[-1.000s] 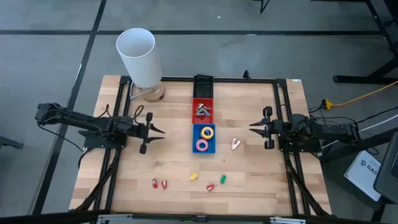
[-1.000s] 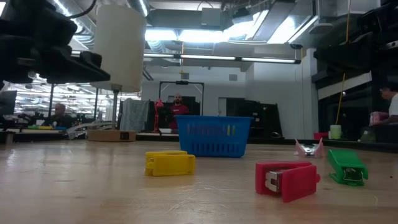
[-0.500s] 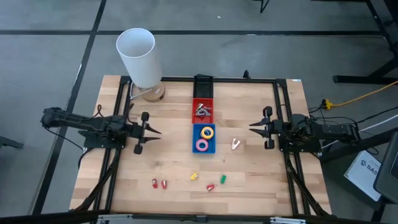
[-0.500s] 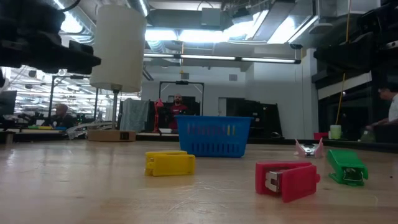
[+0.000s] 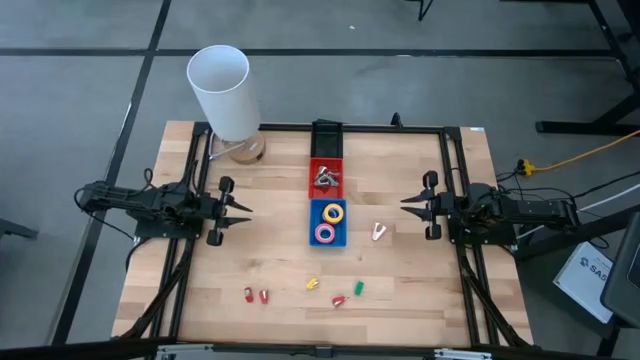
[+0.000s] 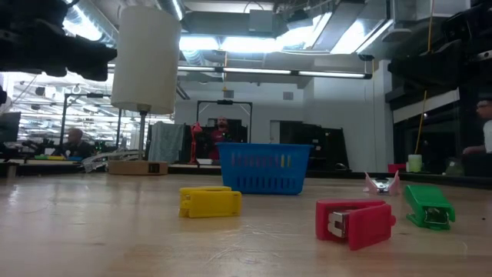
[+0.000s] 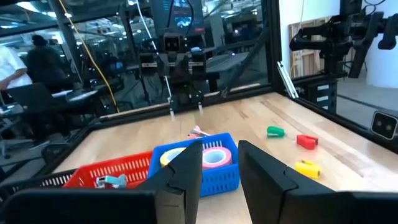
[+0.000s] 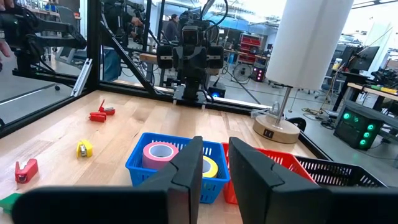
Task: Pick and place Stapler, Stapler remover, tape
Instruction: Put the pink staple remover into the red bin
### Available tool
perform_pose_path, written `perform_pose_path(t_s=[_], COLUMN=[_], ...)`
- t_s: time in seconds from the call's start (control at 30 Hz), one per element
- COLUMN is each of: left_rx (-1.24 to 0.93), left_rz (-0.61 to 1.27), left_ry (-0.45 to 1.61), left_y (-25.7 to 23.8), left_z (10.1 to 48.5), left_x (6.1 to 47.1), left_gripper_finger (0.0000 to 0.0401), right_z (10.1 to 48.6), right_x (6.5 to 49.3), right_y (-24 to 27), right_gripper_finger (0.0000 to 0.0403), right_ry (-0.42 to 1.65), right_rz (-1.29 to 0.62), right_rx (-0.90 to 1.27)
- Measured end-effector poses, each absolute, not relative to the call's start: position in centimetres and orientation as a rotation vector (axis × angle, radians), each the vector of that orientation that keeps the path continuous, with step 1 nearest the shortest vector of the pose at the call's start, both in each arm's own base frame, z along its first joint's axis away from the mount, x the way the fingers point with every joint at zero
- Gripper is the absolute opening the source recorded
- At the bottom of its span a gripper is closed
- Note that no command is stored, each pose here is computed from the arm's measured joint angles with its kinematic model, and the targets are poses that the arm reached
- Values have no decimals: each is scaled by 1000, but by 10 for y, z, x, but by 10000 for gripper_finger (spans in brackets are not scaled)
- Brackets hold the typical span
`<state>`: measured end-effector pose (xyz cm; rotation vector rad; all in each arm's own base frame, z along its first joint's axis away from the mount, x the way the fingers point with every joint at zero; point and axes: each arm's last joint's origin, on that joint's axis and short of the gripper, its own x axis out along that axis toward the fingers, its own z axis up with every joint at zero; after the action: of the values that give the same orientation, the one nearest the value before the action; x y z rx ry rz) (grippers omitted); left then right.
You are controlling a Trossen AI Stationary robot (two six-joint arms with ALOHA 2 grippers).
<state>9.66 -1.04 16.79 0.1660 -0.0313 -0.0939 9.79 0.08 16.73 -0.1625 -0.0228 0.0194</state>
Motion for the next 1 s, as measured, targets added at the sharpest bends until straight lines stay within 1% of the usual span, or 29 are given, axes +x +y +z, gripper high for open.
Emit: perform_pose_path(t_s=[0.53, 0.63, 0.7, 0.77, 1.0], left_rx=[172, 215, 214, 214, 213], left_rz=[-76, 5, 80, 118, 129], left_ry=[-27, -31, -37, -35, -35], left_y=[-10, -8, -5, -4, -4], left_z=[168, 169, 170, 170, 170], left_x=[97, 97, 97, 97, 97], left_gripper_finger=[99, 99, 100, 99, 99], right_z=[167, 167, 167, 167, 167], right_x=[98, 98, 98, 98, 98], right_y=[1, 1, 1, 1, 1], right_gripper_finger=[81, 81, 81, 81, 81], right_ry=[-23, -23, -23, -23, -23], right_rz=[20, 20, 19, 19, 20], right_rx=[-162, -162, -162, -162, -162])
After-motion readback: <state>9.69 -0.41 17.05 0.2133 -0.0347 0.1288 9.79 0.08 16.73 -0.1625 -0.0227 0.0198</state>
